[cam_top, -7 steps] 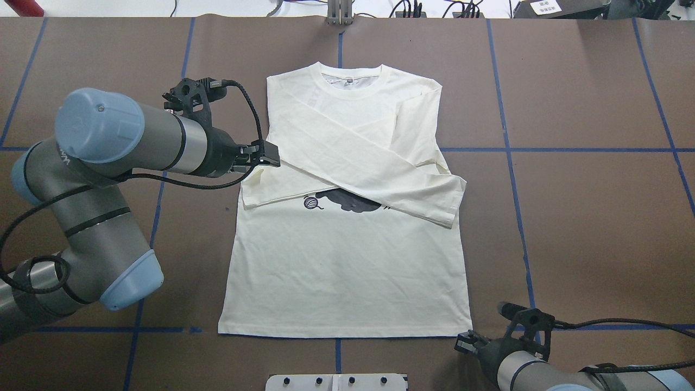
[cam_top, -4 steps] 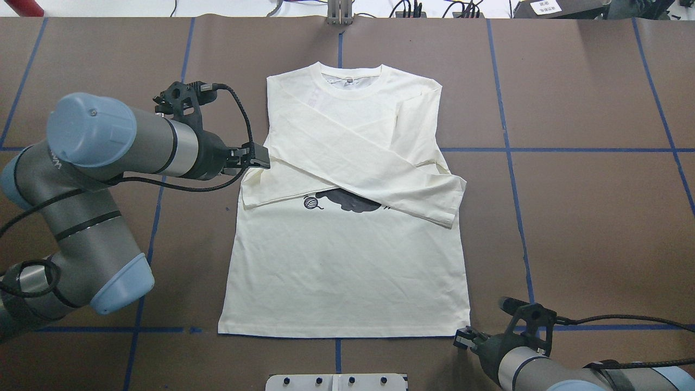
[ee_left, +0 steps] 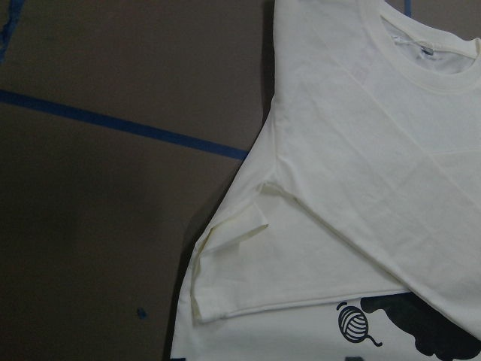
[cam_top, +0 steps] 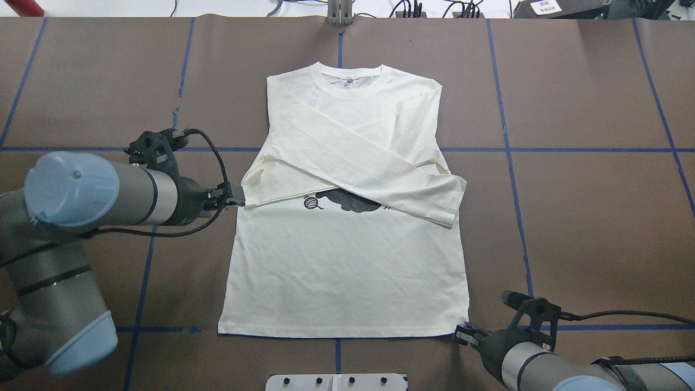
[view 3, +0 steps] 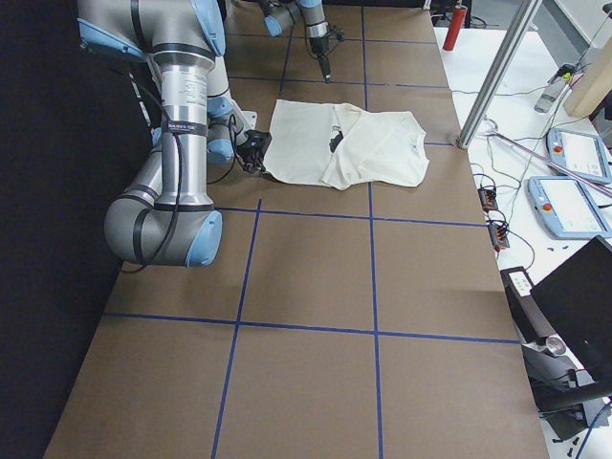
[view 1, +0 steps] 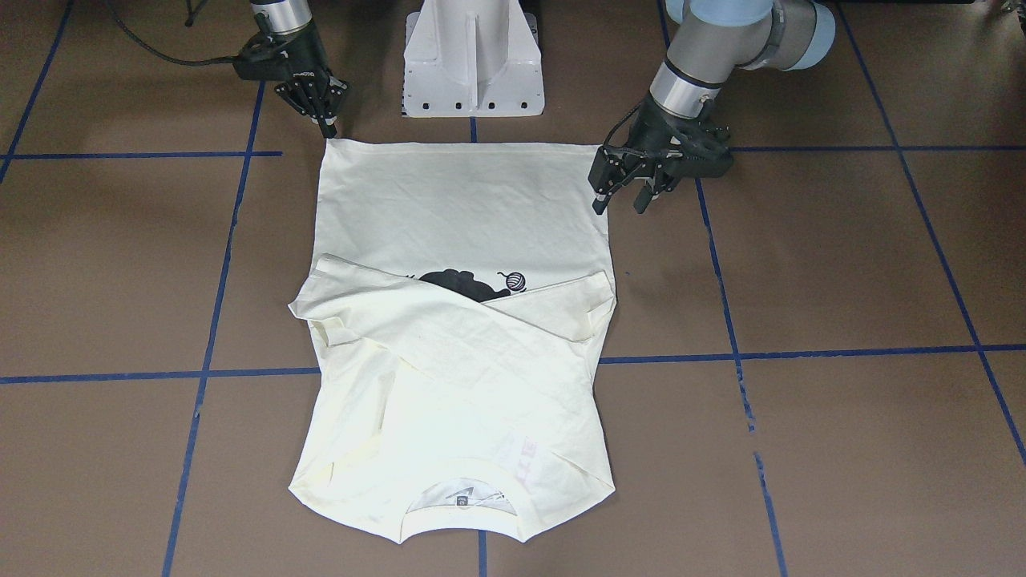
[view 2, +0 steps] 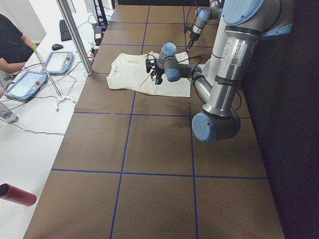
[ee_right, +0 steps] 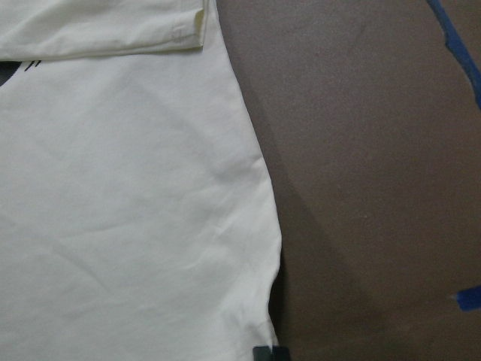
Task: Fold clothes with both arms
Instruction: 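Close both grippers on the hem corners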
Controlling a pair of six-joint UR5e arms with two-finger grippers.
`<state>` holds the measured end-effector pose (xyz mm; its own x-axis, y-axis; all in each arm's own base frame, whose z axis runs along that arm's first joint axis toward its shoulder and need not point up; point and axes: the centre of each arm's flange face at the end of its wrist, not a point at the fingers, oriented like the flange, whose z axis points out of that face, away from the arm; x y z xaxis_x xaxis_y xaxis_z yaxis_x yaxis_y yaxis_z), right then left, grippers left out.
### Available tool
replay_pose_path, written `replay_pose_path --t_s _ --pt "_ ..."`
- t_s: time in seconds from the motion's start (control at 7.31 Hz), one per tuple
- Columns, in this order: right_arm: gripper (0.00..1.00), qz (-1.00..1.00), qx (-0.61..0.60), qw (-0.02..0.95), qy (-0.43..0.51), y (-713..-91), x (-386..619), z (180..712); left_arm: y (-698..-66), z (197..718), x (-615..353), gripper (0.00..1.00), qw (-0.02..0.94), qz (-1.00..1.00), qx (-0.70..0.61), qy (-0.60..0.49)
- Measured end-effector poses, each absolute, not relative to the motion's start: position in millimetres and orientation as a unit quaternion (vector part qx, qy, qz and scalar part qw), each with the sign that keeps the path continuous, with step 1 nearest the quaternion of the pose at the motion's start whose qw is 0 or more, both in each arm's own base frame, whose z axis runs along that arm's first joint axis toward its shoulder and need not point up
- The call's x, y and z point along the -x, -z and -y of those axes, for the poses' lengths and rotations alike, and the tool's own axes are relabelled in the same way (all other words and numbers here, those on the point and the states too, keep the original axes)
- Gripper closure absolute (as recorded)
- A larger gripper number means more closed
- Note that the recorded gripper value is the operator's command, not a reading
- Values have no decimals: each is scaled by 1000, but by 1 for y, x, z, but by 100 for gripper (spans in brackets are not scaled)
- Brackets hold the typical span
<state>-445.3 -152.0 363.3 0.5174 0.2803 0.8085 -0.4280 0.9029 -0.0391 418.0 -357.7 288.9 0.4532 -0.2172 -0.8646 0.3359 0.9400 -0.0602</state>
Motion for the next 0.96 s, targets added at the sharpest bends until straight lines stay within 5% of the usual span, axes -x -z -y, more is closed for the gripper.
replay_pose_path --t_s 0.55,0.96 --pt "100 449 -82 866 -205 -362 447 151 -327 244 -467 32 875 -439 14 202" --pt "100 448 -82 867 -205 -363 448 151 -338 215 -486 35 886 -418 22 200"
